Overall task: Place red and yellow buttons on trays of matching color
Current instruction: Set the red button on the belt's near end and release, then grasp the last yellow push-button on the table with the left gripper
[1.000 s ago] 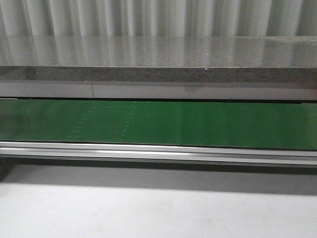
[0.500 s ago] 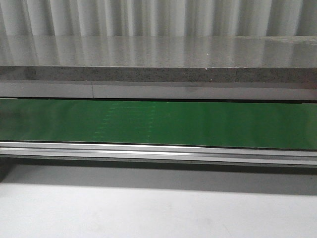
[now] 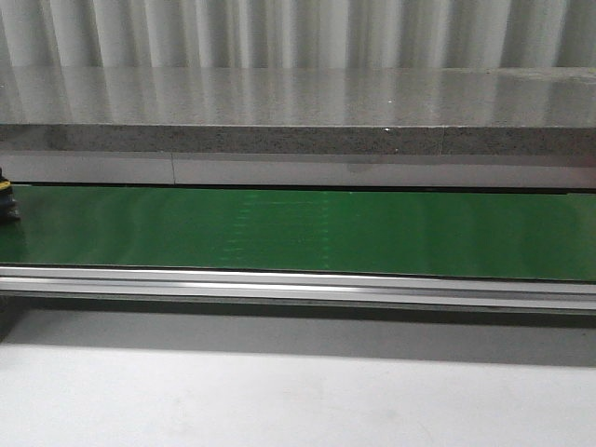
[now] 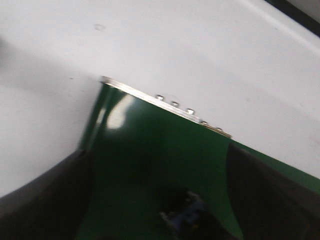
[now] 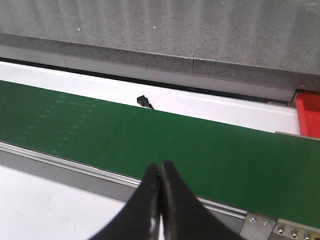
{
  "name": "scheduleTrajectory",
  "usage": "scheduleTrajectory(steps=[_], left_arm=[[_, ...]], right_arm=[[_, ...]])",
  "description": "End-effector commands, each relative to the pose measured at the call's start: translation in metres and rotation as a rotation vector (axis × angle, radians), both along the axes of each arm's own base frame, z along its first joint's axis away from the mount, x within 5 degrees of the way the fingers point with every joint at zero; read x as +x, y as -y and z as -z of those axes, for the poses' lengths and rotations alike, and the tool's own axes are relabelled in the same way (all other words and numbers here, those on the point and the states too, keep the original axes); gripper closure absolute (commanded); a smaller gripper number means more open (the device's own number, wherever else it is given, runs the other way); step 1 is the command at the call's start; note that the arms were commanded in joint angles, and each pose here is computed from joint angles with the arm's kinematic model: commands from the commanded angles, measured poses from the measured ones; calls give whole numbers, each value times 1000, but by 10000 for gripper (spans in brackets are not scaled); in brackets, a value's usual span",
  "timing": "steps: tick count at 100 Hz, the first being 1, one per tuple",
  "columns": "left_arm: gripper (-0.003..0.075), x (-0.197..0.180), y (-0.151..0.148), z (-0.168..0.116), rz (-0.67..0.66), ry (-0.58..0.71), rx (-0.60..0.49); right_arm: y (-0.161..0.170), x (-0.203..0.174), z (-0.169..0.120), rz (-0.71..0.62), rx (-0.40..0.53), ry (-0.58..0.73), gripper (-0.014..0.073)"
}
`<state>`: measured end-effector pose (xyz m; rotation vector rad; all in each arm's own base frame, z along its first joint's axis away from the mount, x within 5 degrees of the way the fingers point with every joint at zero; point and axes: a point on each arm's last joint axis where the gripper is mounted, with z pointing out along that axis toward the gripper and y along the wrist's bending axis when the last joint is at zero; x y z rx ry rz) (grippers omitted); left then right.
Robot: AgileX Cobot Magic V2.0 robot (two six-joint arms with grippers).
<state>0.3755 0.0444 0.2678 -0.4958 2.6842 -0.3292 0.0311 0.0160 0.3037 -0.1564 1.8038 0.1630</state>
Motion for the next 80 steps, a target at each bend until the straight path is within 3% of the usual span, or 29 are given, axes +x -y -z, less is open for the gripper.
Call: scheduleTrajectory(steps=[1, 17, 41, 80], left_arm=[[185, -8, -24, -22, -99, 56, 19], [186, -18, -63, -18, -219, 2, 71], [188, -9, -85, 17, -276, -66, 47], [188, 31, -102, 46, -339, 97, 70]], right_arm=[[1, 1, -13, 8, 11, 83, 662], [1, 1, -13, 8, 11, 83, 662], [1, 1, -13, 7, 11, 82, 661], [1, 1, -13, 8, 11, 83, 661]])
